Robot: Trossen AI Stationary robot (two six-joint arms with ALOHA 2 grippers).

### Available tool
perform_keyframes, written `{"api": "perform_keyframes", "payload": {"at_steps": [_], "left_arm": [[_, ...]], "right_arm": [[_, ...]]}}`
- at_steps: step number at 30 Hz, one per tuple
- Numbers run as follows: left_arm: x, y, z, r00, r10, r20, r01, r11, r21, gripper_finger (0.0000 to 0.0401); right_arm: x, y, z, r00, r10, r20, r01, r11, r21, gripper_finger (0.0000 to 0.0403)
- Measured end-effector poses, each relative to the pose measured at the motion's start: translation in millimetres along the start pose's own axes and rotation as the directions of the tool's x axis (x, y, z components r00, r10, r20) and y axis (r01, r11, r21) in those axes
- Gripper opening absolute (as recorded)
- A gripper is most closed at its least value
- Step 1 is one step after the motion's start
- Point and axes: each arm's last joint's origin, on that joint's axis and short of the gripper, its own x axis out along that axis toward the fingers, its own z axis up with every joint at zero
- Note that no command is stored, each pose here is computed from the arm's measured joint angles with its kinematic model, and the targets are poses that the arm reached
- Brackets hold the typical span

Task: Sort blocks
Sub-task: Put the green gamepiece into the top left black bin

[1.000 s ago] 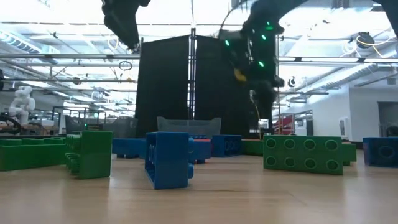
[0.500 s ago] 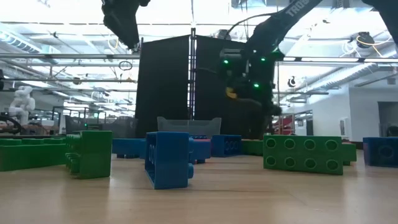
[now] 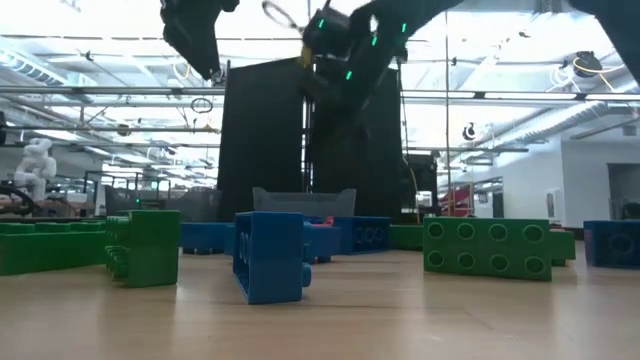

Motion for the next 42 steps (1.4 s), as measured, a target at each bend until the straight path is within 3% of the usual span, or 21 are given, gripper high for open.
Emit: {"api": "perform_keyframes", "payload": {"at_steps": [3,5,9,15,19,23,28,31,37,42], "left_arm": [[-0.2,0.3,-0.8,1.000,0.003,-0.008,-0.003,1.000,0.003,0.0297],[-0.2,0.4,-1.2,1.000,0.004,-0.012,-0.004,1.000,0.004,0.0297],[-0.2,0.4,-1.2,1.000,0.004,-0.012,-0.004,1.000,0.003,0.0297],[-0.8,-1.7,-1.7,1.000,-0.001,-0.011,0.001,1.000,0.012,0.0297],[-1.4,-3.8,-2.4,1.000,-0.005,-0.011,0.006,1.000,0.016,0.0297],[-2.0,-5.1,-4.6,1.000,-0.005,-0.026,0.005,1.000,0.009,0.0297],[-2.4,-4.8,-8.4,0.998,0.005,-0.062,-0.004,1.000,0.023,0.0297],[-2.7,-4.7,-8.7,0.998,0.005,-0.063,-0.005,1.000,0.006,0.0297],[-5.1,-4.8,-11.0,0.998,0.004,-0.068,-0.003,1.000,0.005,0.0297],[-12.7,-5.0,-15.8,0.998,-0.007,-0.056,0.008,1.000,0.002,0.0297]], "right_arm": [[-28.4,-3.9,-2.1,0.988,-0.137,-0.066,0.137,0.991,-0.013,0.0000],[-29.6,-8.9,-15.0,0.961,-0.214,-0.177,0.211,0.977,-0.034,0.0000],[-7.8,-7.1,-39.0,0.932,-0.233,-0.277,0.227,0.972,-0.056,0.0000],[30.1,-10.5,-58.3,0.927,-0.231,-0.294,0.233,0.972,-0.029,0.0000],[49.9,-3.7,-53.2,0.965,-0.116,-0.236,0.129,0.991,0.039,0.0000],[75.8,6.3,-59.8,0.959,-0.036,-0.281,0.062,0.995,0.082,0.0000],[93.9,33.3,-56.2,0.963,0.030,-0.269,-0.021,0.999,0.035,0.0000],[98.6,47.3,-39.6,0.970,0.097,-0.225,-0.099,0.995,0.002,0.0000],[74.1,56.9,2.7,0.989,0.105,-0.104,-0.111,0.992,-0.051,0.0000],[8.5,49.8,22.4,0.992,-0.036,-0.121,0.018,0.989,-0.144,0.0000]]}}
